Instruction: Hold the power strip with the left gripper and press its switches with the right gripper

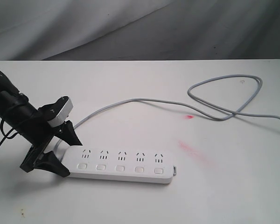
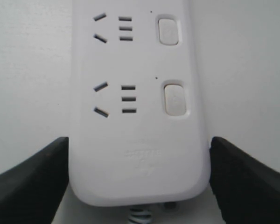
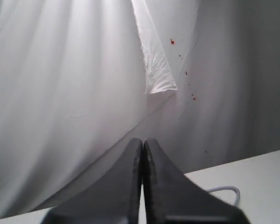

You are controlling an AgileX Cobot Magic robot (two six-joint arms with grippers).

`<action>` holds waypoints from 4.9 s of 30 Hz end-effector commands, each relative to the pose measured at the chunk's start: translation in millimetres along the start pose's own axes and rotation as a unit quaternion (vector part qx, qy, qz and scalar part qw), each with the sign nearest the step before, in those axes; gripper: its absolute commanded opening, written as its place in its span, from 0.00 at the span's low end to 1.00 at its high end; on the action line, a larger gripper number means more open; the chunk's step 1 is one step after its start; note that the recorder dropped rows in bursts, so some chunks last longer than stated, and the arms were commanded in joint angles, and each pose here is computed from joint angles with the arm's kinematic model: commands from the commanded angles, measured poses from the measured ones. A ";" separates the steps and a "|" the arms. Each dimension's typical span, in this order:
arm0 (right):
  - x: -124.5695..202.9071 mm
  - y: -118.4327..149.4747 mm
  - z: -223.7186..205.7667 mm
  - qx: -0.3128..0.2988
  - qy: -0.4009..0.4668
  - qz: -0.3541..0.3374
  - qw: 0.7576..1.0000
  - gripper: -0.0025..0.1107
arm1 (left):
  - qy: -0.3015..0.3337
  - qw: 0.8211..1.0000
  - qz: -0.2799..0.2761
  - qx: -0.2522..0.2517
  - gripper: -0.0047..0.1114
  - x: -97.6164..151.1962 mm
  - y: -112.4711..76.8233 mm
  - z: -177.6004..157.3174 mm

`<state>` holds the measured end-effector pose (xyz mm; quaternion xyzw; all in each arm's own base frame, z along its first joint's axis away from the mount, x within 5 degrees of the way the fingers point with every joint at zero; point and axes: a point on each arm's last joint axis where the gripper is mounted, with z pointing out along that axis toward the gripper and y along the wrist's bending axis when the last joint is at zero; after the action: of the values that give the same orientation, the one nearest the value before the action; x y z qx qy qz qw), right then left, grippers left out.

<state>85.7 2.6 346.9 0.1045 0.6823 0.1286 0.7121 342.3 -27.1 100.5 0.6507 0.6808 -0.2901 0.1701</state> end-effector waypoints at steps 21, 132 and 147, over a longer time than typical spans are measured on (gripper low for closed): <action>96.4 -41.7 -15.7 0.078 0.095 -0.099 0.987 0.02 | -0.002 1.000 0.002 0.000 0.51 -1.3 -0.4 -1.1; 150.8 -61.2 -40.5 0.106 0.130 -0.127 0.978 0.02 | -0.143 0.935 0.027 -0.323 0.94 -178.4 -155.7 -190.6; 150.8 -61.2 -40.5 0.106 0.130 -0.127 0.978 0.02 | -0.294 0.902 -0.022 -0.315 0.94 -222.8 -268.4 -214.2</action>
<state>53.4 -7.2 183.5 0.0728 0.7876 -0.0240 0.6114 140.7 -62.6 440.7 0.4783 0.6625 -0.1866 0.5455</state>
